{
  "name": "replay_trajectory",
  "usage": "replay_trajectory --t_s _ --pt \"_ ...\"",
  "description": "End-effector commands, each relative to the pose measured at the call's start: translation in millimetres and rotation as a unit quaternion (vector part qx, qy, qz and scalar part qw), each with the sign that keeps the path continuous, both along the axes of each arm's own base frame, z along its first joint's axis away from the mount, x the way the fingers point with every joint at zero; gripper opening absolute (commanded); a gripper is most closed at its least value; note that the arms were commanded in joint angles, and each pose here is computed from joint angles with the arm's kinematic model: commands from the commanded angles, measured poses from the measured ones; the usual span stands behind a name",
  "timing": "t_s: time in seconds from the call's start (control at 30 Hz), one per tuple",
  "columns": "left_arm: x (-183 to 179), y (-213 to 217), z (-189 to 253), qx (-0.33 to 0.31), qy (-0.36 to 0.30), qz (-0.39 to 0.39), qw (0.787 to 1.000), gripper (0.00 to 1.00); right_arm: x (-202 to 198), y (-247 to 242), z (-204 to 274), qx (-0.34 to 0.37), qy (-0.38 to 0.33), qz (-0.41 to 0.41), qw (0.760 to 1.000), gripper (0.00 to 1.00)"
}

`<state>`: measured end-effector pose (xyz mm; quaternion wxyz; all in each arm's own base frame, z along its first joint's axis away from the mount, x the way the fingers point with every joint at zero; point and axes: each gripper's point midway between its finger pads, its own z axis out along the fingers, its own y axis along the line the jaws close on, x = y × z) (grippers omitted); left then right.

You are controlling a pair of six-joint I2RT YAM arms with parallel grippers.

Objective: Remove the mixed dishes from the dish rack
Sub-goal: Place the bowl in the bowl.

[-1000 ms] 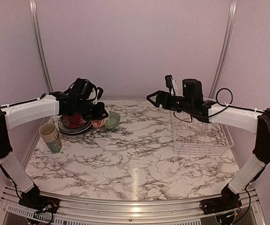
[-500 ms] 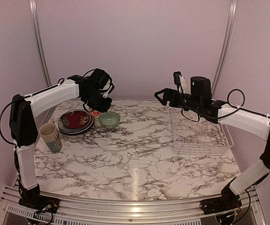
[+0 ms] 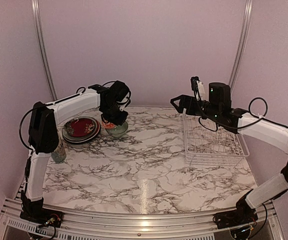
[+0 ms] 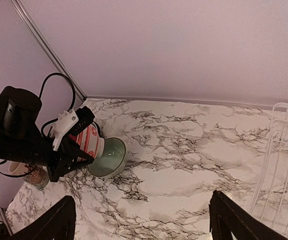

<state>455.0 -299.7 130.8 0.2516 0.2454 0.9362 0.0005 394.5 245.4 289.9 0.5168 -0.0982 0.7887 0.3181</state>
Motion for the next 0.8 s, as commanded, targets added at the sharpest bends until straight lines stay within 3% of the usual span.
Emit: replay_trajectory --t_s 0.0,0.2,0.77 --pt "3.7 -1.2 3.5 0.018 -0.01 -0.001 1.0 0.0 -1.6 -10.0 3.7 -0.008 -0.008 -0.012 1.0 0.9" --pt "3.2 -5.3 -7.8 0.021 0.001 -0.006 1.0 0.0 -3.0 -11.8 6.2 -0.009 -0.015 -0.014 1.0 0.97" --pt "-0.2 -13.0 -24.7 0.038 0.01 -0.013 0.999 0.09 -4.7 -17.9 11.4 -0.011 -0.02 -0.026 0.999 0.98"
